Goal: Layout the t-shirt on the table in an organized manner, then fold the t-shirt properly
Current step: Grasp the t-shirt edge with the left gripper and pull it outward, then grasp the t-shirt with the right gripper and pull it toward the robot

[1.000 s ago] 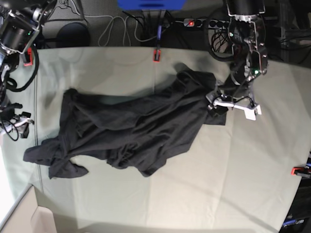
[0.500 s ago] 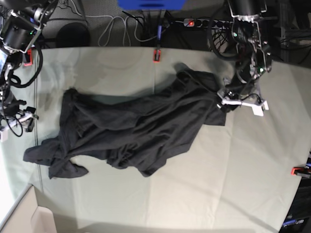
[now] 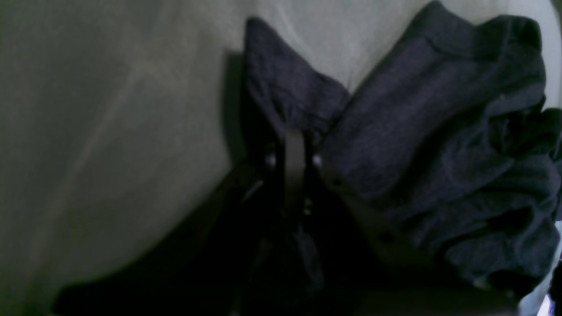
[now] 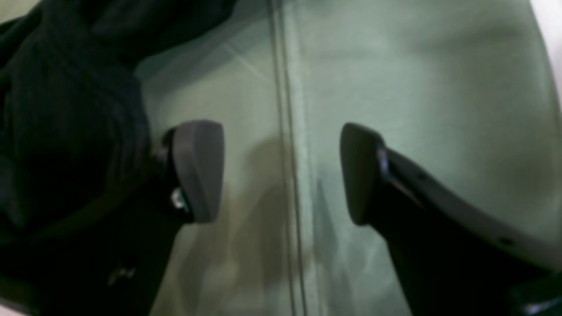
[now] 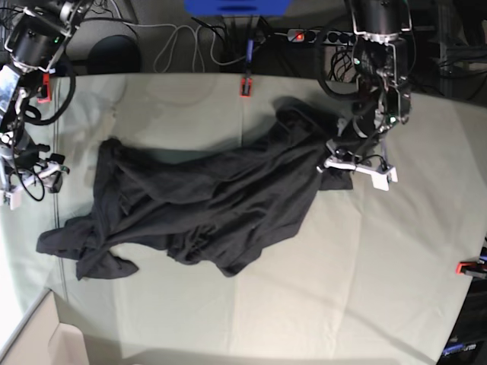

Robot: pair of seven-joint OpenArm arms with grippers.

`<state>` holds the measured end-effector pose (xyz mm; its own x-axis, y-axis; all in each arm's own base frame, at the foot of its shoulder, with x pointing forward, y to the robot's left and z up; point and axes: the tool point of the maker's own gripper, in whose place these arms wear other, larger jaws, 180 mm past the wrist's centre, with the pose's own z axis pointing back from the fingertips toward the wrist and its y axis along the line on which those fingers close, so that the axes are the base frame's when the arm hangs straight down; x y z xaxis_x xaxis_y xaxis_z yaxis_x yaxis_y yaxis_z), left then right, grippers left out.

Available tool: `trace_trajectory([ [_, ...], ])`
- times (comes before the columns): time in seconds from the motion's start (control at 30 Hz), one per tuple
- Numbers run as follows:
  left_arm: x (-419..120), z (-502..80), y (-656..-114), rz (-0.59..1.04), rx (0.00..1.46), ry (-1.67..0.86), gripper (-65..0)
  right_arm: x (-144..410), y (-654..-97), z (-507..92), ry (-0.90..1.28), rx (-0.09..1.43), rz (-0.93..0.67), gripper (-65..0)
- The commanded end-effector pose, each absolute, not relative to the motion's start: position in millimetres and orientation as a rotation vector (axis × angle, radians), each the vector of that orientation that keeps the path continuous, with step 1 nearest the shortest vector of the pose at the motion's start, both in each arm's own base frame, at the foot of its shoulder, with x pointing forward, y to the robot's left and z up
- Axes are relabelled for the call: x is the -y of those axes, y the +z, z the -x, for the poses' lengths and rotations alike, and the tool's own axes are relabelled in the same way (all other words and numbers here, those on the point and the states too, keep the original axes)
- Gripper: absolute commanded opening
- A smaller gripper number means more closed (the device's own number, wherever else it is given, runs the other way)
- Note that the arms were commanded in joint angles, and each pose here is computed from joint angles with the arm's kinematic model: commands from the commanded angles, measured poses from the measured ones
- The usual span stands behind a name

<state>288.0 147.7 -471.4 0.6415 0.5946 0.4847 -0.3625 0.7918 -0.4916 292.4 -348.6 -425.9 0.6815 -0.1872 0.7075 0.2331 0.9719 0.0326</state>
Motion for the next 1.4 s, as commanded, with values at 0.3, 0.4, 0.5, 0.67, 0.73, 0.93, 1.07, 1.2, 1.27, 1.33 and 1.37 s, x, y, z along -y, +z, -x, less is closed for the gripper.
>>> trace_trajectory([
  [0.3, -270, -299, -341, 0.185, 1.104, 0.671, -64.8, 333, -425, -285, -0.231, 0.815, 0.046, -23.1],
  [0.4, -294, -291, -321, 0.136, 1.161, 0.699, -64.8, 318, -422, -283, -0.218, 0.832, 0.034, -23.0],
  [0.5, -317, -272, -320, 0.09, 1.137, 0.746, -64.8, 305, -416, -278, -0.209, 0.853, 0.029, -22.8],
  [0.67, -367, -237, -321, -0.008, 1.126, 0.882, -64.8, 285, -411, -266, -0.201, 0.868, 0.018, -22.8],
  [0.73, -381, -226, -328, -0.035, 1.109, 0.92, -64.8, 267, -412, -261, -0.161, 0.867, -0.016, -22.8],
  [0.93, -405, -210, -335, -0.082, 1.082, 0.961, -64.8, 211, -416, -245, -0.017, 0.851, -0.141, -23.1],
  [1.07, -409, -207, -335, -0.09, 1.084, 0.972, -64.8, 178, -427, -232, 0.056, 0.803, -0.202, -23.1],
  [1.2, -407, -207, -336, -0.086, 1.081, 0.974, -64.8, 149, -435, -222, 0.116, 0.766, -0.259, -23.1],
  [1.27, -406, -208, -337, -0.083, 1.08, 0.97, -64.8, 131, -438, -217, 0.154, 0.75, -0.294, -23.1],
  [1.33, -406, -209, -337, -0.082, 1.079, 0.969, -64.8, 112, -436, -215, 0.196, 0.745, -0.328, -23.1],
  [1.37, -405, -209, -337, -0.081, 1.078, 0.97, -64.8, 102, -434, -214, 0.22, 0.748, -0.344, -23.1],
])
